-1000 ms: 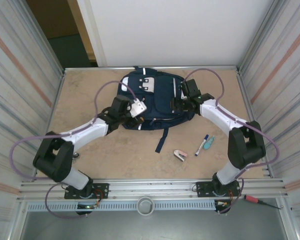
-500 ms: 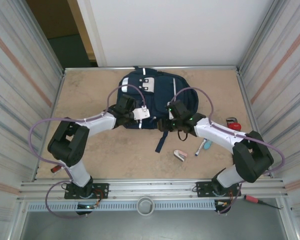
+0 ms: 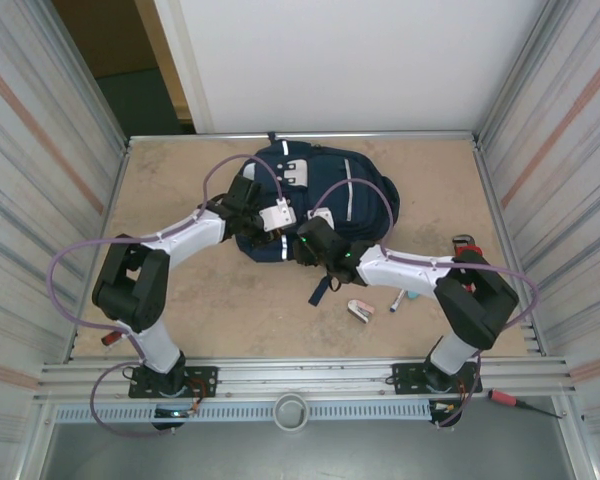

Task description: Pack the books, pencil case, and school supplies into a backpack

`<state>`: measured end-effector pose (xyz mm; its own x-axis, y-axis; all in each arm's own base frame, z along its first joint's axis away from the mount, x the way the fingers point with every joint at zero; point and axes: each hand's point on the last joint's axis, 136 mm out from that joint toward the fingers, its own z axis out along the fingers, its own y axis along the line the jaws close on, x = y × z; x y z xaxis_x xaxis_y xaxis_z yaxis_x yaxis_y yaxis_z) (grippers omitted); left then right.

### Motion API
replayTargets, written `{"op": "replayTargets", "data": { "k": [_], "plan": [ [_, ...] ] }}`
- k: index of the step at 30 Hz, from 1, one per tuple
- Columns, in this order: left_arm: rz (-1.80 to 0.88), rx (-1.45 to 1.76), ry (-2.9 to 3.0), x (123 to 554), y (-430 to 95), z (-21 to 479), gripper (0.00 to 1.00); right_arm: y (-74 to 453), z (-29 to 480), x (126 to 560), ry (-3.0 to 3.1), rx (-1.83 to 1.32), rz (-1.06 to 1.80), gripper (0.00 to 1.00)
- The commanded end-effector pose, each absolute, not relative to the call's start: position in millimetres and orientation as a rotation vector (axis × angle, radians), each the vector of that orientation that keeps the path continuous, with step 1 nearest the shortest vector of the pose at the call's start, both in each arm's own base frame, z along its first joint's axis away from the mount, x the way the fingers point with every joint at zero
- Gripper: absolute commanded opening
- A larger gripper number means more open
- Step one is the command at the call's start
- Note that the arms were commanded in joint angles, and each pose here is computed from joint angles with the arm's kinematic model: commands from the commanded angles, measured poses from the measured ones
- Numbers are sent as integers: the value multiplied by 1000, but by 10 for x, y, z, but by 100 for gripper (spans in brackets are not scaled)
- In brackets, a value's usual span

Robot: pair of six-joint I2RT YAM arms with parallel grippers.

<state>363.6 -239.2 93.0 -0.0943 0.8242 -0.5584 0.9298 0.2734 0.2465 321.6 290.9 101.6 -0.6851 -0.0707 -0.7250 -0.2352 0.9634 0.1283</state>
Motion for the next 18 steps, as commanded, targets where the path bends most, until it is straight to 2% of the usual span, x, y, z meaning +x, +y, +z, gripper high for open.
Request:
{"op": "replayTargets", "data": {
  "k": [1,7,13,18],
  "plan": [
    [-409,1556,1890,3489,-2576,1204,0,2875,1100,3372,2256,-122,157,58],
    [-426,1554,1885,3481,-2579,1221,0,2853,1036,3478,2256,-108,50,50],
    [-409,1555,1887,3481,-2557,1216,0,2824,1093,3483,2255,-113,17,33],
    [-374,1552,1893,3512,-2515,1192,0,2728,1124,3466,2282,-125,4,15]
  ]
}}
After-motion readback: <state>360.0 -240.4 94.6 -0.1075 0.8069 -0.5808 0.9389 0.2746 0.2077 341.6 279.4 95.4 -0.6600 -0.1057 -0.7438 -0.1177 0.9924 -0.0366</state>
